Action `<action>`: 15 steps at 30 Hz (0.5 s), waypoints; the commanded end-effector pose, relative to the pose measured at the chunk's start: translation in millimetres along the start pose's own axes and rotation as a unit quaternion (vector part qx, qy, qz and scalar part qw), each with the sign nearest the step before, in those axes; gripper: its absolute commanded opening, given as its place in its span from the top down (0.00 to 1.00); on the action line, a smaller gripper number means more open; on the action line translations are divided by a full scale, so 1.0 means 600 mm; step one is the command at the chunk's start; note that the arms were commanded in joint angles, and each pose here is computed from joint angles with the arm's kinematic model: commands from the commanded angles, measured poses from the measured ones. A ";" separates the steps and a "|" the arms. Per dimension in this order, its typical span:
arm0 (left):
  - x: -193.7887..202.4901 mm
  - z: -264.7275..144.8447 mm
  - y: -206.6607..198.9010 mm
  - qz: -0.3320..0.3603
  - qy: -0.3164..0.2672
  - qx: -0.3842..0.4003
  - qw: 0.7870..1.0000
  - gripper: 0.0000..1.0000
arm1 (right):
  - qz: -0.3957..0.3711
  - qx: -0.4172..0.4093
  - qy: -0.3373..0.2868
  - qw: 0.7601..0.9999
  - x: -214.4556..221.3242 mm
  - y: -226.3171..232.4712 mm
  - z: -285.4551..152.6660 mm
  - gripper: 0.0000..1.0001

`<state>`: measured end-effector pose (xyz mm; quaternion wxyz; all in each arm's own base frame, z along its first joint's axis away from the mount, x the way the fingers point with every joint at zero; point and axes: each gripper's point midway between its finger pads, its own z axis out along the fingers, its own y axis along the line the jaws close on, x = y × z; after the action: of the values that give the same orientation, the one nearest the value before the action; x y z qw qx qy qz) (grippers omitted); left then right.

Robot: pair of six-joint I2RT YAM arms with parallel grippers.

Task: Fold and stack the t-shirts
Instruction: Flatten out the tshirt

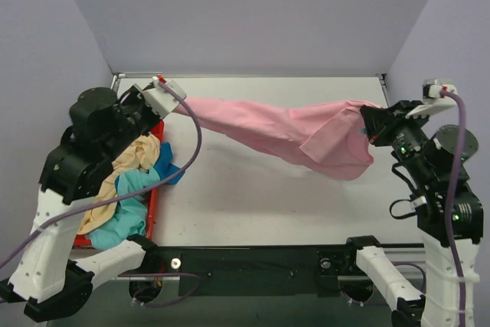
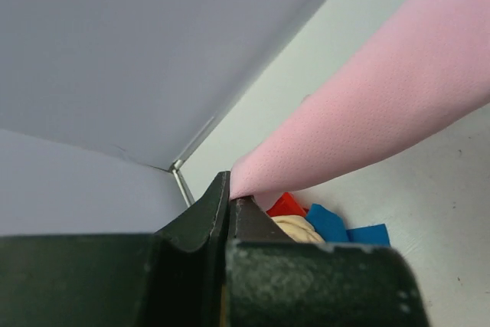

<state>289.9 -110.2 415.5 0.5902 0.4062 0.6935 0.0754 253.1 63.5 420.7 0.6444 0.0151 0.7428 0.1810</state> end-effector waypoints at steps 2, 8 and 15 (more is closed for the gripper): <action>0.009 -0.102 0.047 -0.020 0.025 -0.062 0.998 1.00 | 0.002 0.003 -0.077 0.997 -0.074 0.021 -0.086 1.00; -0.030 -0.200 0.069 -0.055 -0.038 -0.080 0.995 1.00 | 0.001 -0.021 -0.132 0.991 -0.107 0.050 -0.175 1.00; 0.005 -0.160 0.014 -0.081 -0.012 -0.029 0.996 1.00 | 0.015 -0.012 -0.084 0.996 -0.055 0.034 -0.143 1.00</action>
<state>195.9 -52.5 481.5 0.6537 0.3272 0.6789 0.0678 144.2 50.7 489.3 0.7318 0.0197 0.6517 0.1983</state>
